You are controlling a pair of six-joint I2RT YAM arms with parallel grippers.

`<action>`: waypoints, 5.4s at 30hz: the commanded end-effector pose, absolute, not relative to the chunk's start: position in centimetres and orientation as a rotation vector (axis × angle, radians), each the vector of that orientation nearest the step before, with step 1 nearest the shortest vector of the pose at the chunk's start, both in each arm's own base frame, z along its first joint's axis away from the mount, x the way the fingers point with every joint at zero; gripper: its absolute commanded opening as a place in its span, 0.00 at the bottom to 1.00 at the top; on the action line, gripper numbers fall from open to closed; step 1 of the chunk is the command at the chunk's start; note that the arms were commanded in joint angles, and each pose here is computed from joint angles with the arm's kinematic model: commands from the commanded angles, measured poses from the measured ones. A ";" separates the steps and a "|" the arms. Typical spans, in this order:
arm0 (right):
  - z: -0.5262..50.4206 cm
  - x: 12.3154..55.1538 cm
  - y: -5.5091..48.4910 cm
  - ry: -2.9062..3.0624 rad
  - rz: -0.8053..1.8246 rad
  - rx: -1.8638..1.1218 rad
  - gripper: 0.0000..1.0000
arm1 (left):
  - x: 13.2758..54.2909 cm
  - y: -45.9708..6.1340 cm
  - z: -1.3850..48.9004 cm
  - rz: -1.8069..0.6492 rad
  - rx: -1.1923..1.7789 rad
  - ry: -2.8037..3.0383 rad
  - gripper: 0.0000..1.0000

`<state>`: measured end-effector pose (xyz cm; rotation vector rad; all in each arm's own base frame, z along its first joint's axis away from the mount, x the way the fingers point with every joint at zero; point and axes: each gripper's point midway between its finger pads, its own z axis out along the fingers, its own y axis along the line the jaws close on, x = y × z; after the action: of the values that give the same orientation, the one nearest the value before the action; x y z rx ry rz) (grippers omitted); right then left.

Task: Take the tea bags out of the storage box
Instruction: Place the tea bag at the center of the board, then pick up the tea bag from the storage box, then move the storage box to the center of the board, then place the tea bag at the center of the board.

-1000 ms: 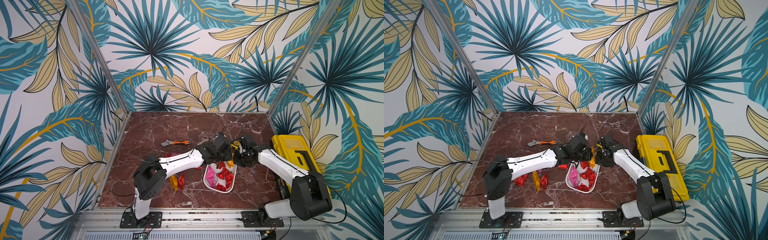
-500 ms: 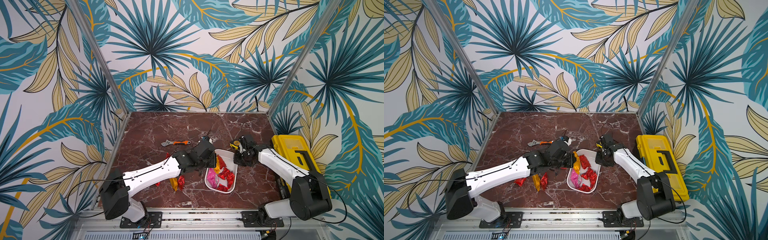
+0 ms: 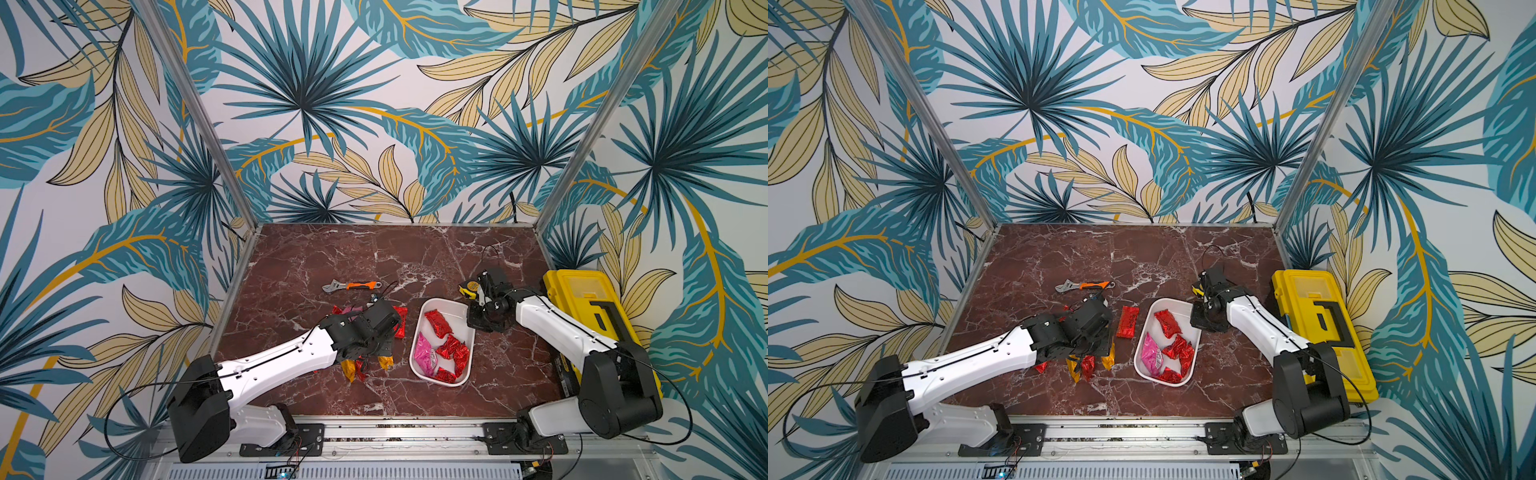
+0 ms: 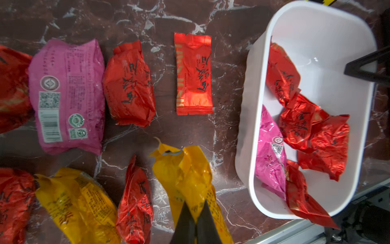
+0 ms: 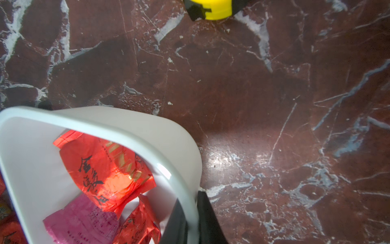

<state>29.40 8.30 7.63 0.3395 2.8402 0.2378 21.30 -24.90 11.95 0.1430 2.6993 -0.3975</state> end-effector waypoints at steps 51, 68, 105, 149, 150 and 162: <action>7.9 29.0 18.3 2.794 0.146 -0.329 0.67 | 22.3 -31.4 11.3 -1.043 -0.146 2.564 0.58; 3.7 31.0 17.5 2.812 -0.042 -0.317 0.54 | 21.7 -32.8 7.7 -1.073 -0.132 2.661 0.39; 13.8 24.8 13.0 2.679 0.228 0.080 0.22 | 22.8 -37.7 10.0 -1.097 -0.169 2.532 0.44; 5.5 21.1 30.6 2.804 0.525 -0.043 0.43 | 22.1 -17.4 14.7 -0.671 -0.698 2.092 0.51; 6.0 21.1 30.6 2.797 0.541 -0.043 0.44 | 22.1 -17.5 14.8 -0.675 -0.689 2.095 0.51; 12.2 23.2 22.1 2.645 0.348 0.004 0.51 | 23.4 -22.9 16.9 -0.817 -0.467 2.109 0.54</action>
<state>23.28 26.52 13.49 0.0043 2.6111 0.5508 22.77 -20.76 15.11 -0.5544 2.1278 -0.7397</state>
